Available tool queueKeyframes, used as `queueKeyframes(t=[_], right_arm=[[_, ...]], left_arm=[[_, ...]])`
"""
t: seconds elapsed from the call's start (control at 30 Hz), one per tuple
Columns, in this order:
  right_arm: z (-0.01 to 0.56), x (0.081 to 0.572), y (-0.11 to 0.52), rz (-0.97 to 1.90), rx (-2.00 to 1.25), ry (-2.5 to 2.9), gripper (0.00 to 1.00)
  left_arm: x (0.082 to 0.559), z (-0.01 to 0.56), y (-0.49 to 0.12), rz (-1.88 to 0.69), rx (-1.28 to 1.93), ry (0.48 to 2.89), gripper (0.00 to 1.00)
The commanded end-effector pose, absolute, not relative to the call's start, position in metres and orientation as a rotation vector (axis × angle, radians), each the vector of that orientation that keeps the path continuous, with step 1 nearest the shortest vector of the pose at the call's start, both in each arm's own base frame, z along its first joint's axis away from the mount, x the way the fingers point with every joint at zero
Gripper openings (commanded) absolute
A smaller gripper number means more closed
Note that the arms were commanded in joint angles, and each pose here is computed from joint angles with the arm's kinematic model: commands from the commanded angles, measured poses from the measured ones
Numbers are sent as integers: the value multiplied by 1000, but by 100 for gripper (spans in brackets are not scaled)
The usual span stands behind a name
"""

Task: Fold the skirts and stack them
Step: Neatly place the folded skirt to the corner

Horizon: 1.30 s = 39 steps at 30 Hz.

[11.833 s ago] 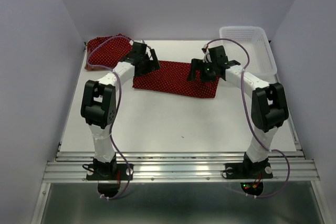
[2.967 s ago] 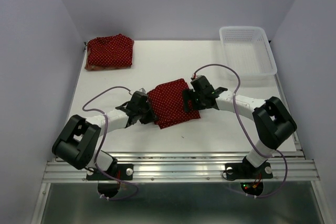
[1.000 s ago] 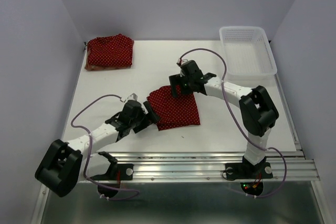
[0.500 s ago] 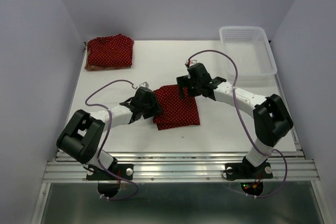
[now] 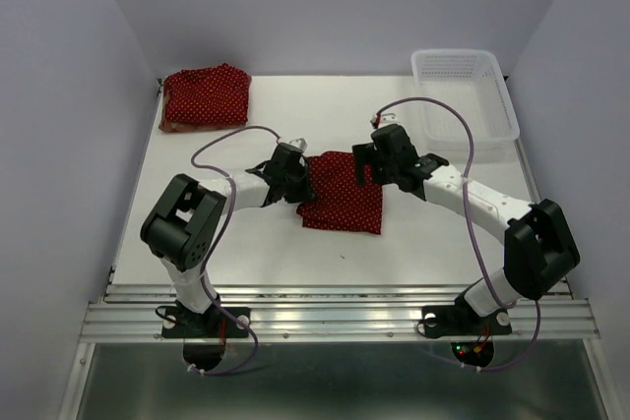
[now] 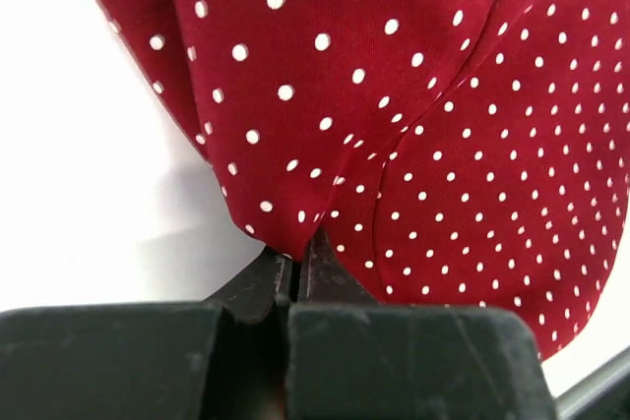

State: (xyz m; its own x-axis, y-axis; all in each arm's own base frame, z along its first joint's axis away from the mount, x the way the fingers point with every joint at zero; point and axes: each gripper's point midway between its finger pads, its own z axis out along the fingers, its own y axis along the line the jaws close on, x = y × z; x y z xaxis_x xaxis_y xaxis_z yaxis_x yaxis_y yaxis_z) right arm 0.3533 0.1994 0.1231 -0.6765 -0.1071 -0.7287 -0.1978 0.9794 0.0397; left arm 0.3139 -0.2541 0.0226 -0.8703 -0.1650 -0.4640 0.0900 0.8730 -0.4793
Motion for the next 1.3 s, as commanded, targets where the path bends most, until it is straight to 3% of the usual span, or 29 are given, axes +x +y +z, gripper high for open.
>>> queueKeyframes(t=[0.0,0.33,0.57,0.83,1.27], right_arm=[[144,354,173,61,-149,2245,100],[141,348,132,-113,-79,2214,100],[136,352,115,-203,-29,2207,100],[140,357,94,-289,58,2153,100],[126,363,88,-345,69,2165,100]], left_arm=[[333,28,-252,-550,134,2536,0],[436,100,-191,198,356,2266,0],[481,172,-152,504,445,2030,0],[529,232,-89,530,357,1936,0],[570,306,-55,551,323,1837,0]])
